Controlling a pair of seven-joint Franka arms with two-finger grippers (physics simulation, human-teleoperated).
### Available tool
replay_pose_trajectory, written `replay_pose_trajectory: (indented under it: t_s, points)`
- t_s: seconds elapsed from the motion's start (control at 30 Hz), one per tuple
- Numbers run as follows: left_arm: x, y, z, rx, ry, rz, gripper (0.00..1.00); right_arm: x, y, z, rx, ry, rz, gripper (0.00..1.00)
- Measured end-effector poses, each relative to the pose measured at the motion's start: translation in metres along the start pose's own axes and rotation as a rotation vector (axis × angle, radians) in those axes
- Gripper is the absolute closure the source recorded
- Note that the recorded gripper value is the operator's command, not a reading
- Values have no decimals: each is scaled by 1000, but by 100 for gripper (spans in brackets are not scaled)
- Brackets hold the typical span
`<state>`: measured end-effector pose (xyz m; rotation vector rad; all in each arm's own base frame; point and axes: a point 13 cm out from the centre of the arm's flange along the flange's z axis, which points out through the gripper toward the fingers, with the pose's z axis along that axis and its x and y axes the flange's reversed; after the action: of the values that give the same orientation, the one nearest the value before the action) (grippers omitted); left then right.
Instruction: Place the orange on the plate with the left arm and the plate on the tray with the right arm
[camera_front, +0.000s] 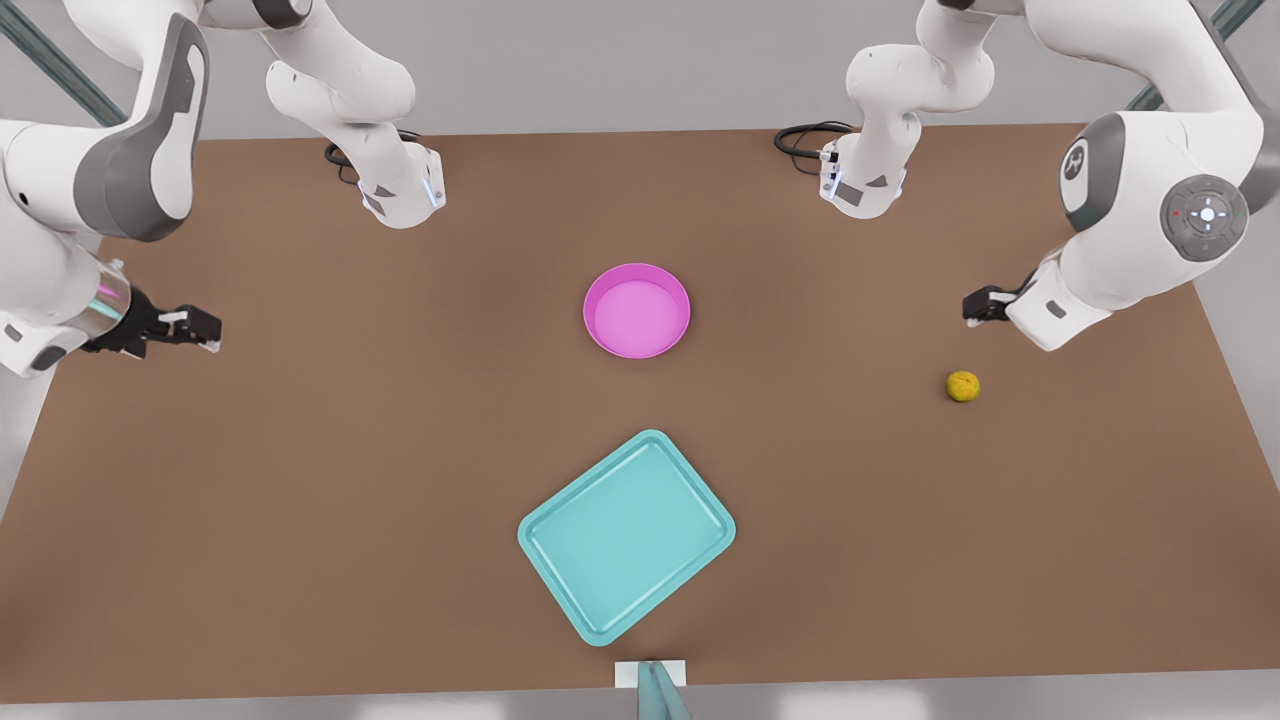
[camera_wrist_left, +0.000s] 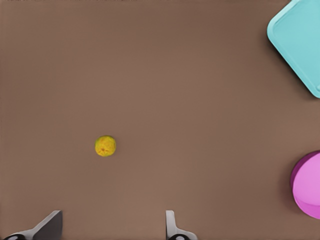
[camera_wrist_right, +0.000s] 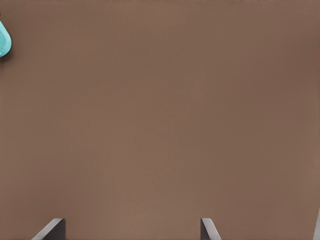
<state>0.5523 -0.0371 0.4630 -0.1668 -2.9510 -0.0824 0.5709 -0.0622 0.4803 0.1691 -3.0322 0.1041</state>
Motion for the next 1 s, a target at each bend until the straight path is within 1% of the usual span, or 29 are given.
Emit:
replay_pose_trajectory:
  t_s: [0.07, 0.1, 0.17, 0.23, 0.3, 0.37, 0.43, 0.5, 0.7, 1.0]
  points:
    - [-1, -1, 6, 3, 9, 3, 0, -5, 0, 0, 5, -14, -12, 0]
    - [-3, -2, 30, 5, 54, 6, 0, -6, 0, -1, 8, -20, -18, 0]
    - [-12, 8, 114, 8, 187, -18, 0, -9, 1, -3, 11, -31, -27, 0]
    - [-21, 59, 204, 35, 277, -111, 0, -10, 0, -4, 14, -38, -34, 0]
    - [-27, 88, 273, 51, 293, -155, 0, -11, -1, -3, 15, -41, -39, 0]
    - [-30, 101, 315, 52, 268, -164, 0, -12, -2, -3, 15, -44, -44, 0]
    - [-38, 109, 339, 46, 224, -162, 0, -13, -2, -2, 15, -45, -48, 0]
    - [-33, 111, 367, 44, 203, -156, 0, -14, -2, -1, 15, -43, -53, 0]
    - [-36, 139, 377, 24, 116, -154, 0, -14, -1, -1, 15, -44, -65, 0]
    - [-22, 137, 395, 31, 129, -100, 0, -15, -2, 3, 14, -38, -74, 0]
